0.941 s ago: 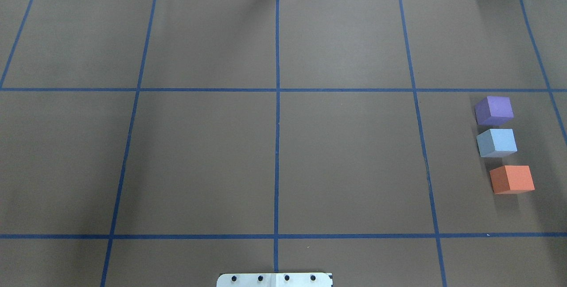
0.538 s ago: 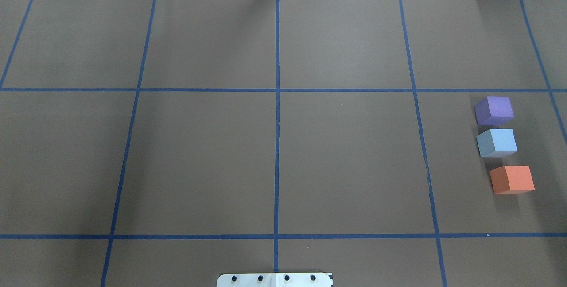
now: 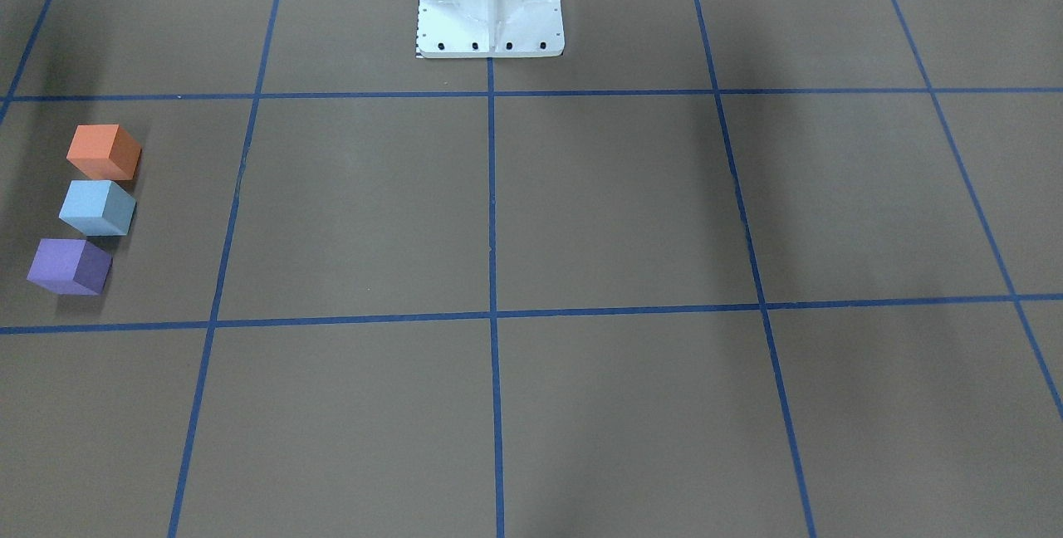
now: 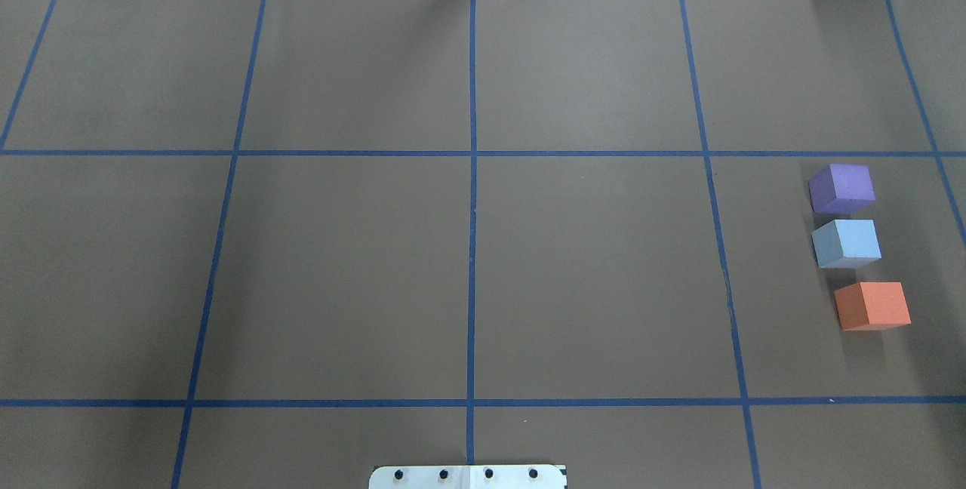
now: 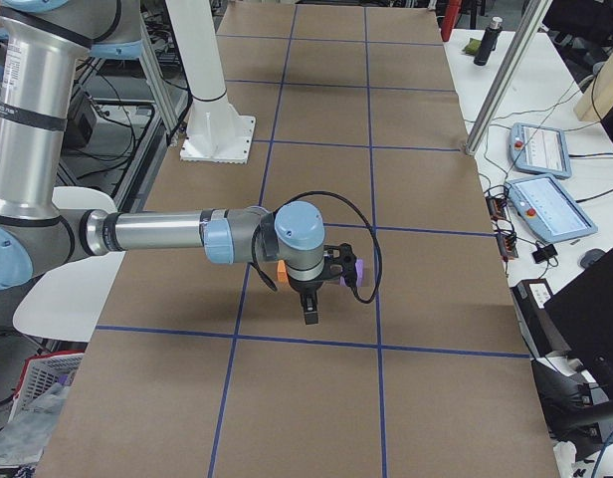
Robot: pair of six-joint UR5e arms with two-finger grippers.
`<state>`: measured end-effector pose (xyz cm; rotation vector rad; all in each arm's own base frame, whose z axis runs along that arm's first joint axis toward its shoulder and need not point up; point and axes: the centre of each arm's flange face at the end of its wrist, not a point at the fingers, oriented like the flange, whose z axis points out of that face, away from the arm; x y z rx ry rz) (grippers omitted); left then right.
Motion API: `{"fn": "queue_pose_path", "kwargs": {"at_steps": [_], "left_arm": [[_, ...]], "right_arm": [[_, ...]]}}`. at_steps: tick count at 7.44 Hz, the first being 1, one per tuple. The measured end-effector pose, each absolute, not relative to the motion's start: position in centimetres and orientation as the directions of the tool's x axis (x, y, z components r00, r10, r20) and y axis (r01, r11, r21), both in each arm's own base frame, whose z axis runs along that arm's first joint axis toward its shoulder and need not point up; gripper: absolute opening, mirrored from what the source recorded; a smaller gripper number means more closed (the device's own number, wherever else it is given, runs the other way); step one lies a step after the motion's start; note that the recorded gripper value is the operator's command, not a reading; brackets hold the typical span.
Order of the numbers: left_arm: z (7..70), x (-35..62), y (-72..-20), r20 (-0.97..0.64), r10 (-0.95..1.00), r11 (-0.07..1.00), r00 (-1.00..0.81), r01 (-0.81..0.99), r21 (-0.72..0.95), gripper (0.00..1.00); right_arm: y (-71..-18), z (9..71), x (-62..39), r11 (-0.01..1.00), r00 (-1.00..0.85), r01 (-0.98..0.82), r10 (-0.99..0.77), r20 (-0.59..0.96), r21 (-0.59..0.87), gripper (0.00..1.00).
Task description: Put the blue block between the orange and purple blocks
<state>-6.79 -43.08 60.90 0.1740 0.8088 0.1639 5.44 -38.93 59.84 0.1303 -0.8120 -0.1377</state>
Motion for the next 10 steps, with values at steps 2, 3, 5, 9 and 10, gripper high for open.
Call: {"fn": "queue_pose_path", "kwargs": {"at_steps": [2,3,5,9,10], "left_arm": [[60.93,-6.8,-43.06,-0.702,0.211,0.973,0.68,-0.079,0.216,1.0],[60.96,-6.8,-43.04,-0.702,0.21,0.973,0.68,-0.079,0.215,1.0],[61.02,-6.8,-43.02,-0.703,0.209,0.974,0.68,-0.079,0.214,1.0],[60.98,-6.83,-43.01,-0.703,0.209,0.974,0.68,-0.078,0.214,1.0],[60.99,-6.81,-43.01,-0.703,0.208,0.974,0.68,-0.078,0.213,1.0]], "right_arm": [[-38.93,59.79,5.34,0.983,0.669,0.072,-0.174,0.723,0.17,1.0],[-38.94,59.77,5.33,0.983,0.668,0.073,-0.175,0.723,0.171,1.0],[-38.94,59.76,5.33,0.982,0.668,0.073,-0.176,0.723,0.172,1.0],[-38.94,59.71,5.32,0.983,0.667,0.072,-0.175,0.725,0.171,1.0],[-38.94,59.7,5.32,0.983,0.667,0.072,-0.175,0.725,0.172,1.0]]}}
